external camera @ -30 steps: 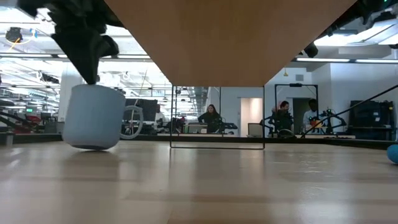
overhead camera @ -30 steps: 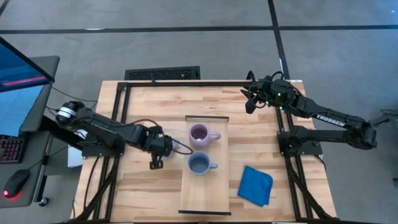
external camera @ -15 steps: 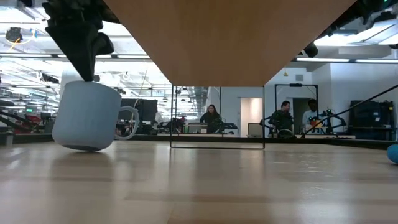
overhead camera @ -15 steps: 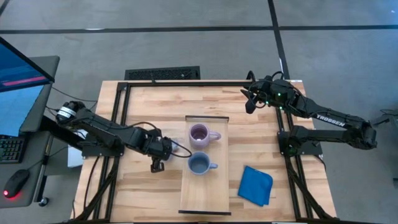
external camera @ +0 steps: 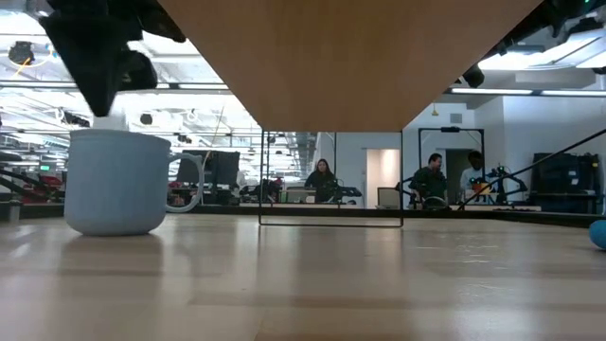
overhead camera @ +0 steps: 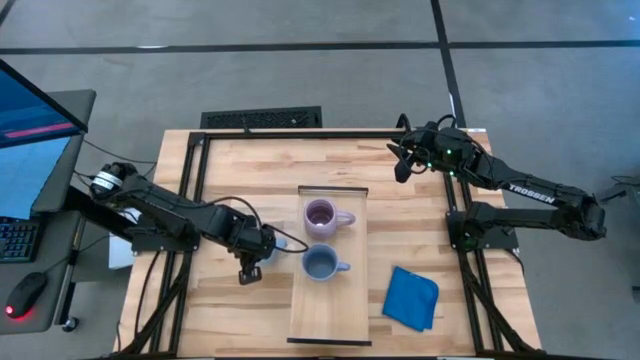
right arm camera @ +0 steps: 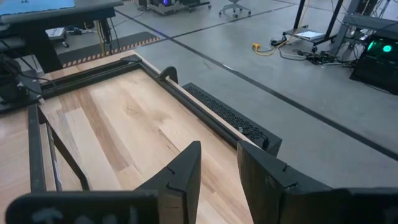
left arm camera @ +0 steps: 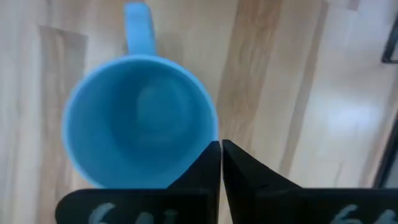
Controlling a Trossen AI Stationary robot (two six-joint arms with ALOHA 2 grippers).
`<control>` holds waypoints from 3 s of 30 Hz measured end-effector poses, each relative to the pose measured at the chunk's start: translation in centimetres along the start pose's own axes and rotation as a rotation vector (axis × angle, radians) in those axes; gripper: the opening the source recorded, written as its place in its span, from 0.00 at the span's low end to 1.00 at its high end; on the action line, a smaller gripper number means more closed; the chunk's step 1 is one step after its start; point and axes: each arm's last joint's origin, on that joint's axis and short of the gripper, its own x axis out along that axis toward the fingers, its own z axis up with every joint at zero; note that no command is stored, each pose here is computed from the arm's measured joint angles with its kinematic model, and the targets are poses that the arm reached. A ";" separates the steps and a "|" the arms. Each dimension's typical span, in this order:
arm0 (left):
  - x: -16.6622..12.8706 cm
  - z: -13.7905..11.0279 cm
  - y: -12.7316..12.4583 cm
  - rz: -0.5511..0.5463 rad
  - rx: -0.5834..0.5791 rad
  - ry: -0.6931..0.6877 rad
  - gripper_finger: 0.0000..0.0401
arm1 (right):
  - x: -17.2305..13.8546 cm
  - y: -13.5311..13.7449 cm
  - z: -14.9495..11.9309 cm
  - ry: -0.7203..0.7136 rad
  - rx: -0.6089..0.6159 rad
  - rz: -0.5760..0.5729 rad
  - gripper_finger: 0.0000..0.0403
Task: Stack small to large cups/mugs on shelf
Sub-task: Put the light blue mug on the shelf
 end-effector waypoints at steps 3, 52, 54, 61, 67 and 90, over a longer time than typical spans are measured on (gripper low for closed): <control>0.0 -0.2 -0.3 0.009 -0.009 -0.005 0.05 | 0.0 0.0 0.0 0.000 0.000 0.000 0.31; -0.2 0.0 1.9 0.180 -0.693 -0.072 0.46 | 0.0 -0.6 0.0 0.001 -0.043 -0.030 0.31; -0.2 0.1 1.9 0.178 -0.689 -0.073 0.46 | 0.0 -0.6 0.0 0.001 -0.043 -0.030 0.31; -0.2 0.0 1.9 0.181 -0.721 -0.074 0.46 | 0.0 -0.6 0.0 0.001 -0.043 -0.030 0.31; -0.2 0.1 1.9 0.176 -0.726 -0.072 0.46 | 0.0 -0.6 0.0 0.001 -0.042 -0.033 0.31; -0.3 -1.0 2.5 0.272 -0.798 0.016 0.46 | 0.1 -1.0 0.0 0.002 -0.035 -0.053 0.31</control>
